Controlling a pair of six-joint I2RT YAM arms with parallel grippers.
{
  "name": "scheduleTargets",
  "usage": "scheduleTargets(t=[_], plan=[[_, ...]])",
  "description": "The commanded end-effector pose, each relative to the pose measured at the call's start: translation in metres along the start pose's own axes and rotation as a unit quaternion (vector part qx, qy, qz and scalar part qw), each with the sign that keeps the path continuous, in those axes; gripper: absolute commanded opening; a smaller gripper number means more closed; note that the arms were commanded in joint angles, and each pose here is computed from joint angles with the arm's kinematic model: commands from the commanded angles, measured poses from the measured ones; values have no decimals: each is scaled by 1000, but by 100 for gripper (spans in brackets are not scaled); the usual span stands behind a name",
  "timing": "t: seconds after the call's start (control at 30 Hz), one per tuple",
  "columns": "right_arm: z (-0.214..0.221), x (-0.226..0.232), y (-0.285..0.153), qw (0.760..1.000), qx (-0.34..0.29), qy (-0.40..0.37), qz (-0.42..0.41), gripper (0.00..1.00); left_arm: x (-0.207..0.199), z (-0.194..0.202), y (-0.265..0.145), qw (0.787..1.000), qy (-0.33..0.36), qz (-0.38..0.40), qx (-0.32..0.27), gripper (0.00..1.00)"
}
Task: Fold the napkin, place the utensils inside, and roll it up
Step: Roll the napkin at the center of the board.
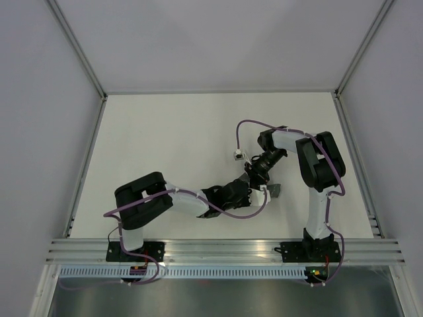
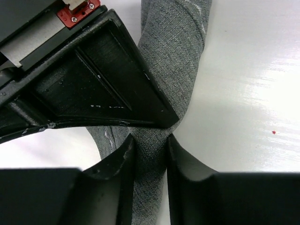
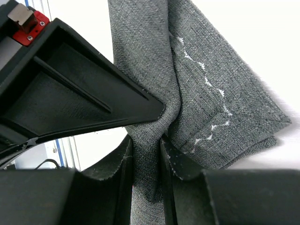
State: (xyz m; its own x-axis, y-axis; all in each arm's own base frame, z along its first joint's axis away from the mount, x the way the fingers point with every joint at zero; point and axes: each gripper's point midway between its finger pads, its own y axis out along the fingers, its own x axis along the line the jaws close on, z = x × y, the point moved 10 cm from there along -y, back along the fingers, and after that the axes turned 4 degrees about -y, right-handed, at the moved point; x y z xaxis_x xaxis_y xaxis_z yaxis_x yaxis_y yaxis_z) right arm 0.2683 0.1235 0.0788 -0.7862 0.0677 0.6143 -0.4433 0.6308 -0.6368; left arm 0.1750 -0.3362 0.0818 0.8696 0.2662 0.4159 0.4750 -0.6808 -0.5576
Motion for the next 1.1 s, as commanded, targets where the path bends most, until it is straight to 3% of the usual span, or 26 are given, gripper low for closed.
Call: scheduleTargets(t=[0.0, 0.13, 0.4, 0.53, 0.63, 0.83, 1.07], plan=[[25, -25, 13, 996, 83, -19, 30, 22, -7, 21, 5, 998, -14, 32, 48, 22], [26, -24, 12, 996, 82, -17, 30, 37, -15, 28, 6, 995, -42, 71, 64, 2], [8, -12, -7, 997, 52, -25, 59, 61, -22, 36, 4, 982, -86, 145, 86, 2], [-13, -9, -35, 994, 0, -13, 106, 66, -23, 37, 2, 977, -102, 166, 91, 2], [-25, -8, -62, 990, -46, -2, 133, 79, -24, 38, 2, 972, -114, 182, 99, 2], [-35, -2, -112, 973, -142, 2, 180, 81, -19, 42, 0, 959, -156, 211, 107, 2], [-8, 4, -164, 951, -249, -5, 185, 79, -4, 41, 6, 926, -219, 264, 156, 2]])
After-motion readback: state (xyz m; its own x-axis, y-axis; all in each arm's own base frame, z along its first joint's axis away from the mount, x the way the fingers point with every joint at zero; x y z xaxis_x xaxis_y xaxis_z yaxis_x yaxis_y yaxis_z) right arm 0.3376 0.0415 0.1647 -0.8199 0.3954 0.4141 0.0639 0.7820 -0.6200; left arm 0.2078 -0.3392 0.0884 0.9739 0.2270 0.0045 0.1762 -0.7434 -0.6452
